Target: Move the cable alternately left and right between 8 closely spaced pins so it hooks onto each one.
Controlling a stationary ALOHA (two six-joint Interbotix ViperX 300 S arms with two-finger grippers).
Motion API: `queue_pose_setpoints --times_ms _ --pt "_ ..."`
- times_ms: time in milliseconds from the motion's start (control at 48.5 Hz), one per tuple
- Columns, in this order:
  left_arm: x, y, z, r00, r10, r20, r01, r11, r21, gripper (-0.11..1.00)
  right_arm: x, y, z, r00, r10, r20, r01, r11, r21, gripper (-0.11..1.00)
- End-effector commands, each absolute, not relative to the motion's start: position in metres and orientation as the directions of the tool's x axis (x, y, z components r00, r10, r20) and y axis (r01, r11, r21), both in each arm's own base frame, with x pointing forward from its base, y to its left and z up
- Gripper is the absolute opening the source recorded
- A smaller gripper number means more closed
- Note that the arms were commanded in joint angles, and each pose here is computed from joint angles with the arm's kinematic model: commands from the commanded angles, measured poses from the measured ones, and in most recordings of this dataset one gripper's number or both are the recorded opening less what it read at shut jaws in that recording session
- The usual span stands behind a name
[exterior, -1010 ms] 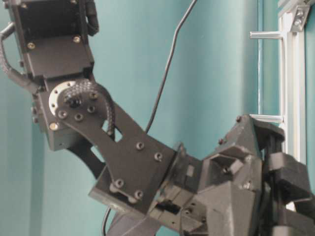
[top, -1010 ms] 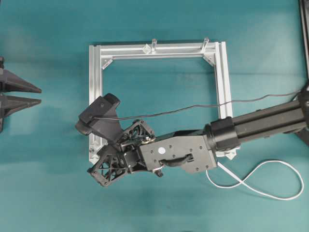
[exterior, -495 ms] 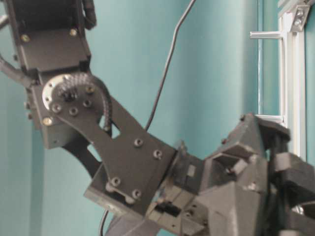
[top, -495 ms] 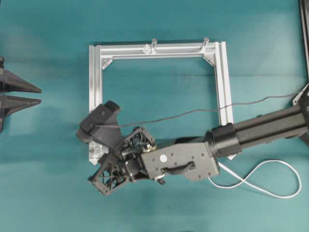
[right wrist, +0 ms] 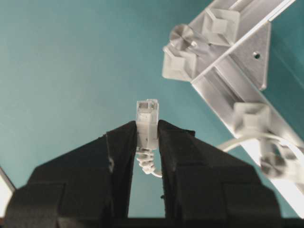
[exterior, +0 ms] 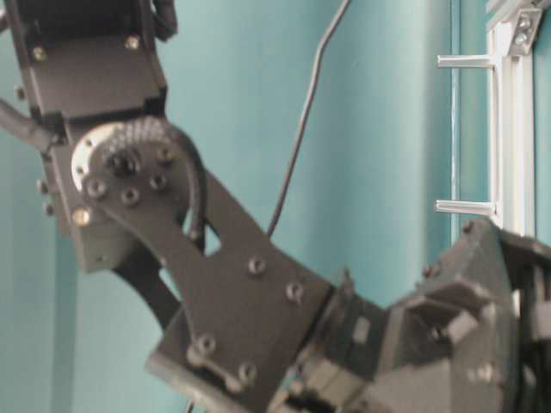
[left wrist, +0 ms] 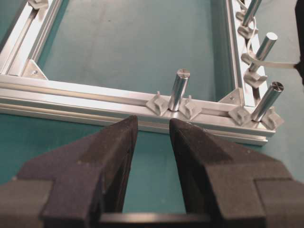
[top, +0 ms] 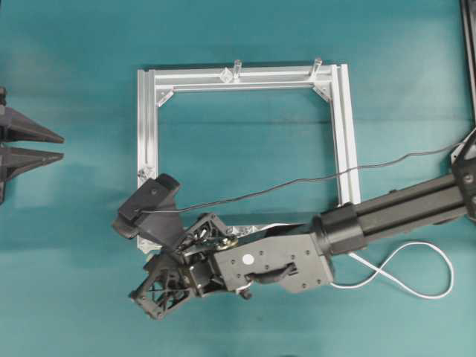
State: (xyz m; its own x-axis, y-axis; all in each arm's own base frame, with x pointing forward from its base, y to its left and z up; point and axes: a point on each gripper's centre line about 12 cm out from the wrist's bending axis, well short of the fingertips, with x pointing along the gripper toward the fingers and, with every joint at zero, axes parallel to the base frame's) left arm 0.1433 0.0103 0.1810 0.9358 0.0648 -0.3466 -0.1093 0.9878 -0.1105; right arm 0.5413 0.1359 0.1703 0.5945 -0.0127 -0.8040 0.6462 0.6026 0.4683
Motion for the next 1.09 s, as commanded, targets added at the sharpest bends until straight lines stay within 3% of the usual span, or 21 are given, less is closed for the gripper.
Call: queue_pose_setpoints --times_ms 0,1072 --pt "0.146 0.010 0.189 0.944 0.062 -0.324 -0.105 0.988 -0.115 0.36 0.548 0.144 0.195 0.645 0.010 -0.764 0.604 0.606 0.517 0.18" --pt "0.146 0.010 0.189 0.944 0.062 -0.324 -0.105 0.988 -0.115 0.36 0.594 0.146 0.201 0.725 0.024 -0.688 0.522 0.633 0.572 0.17"
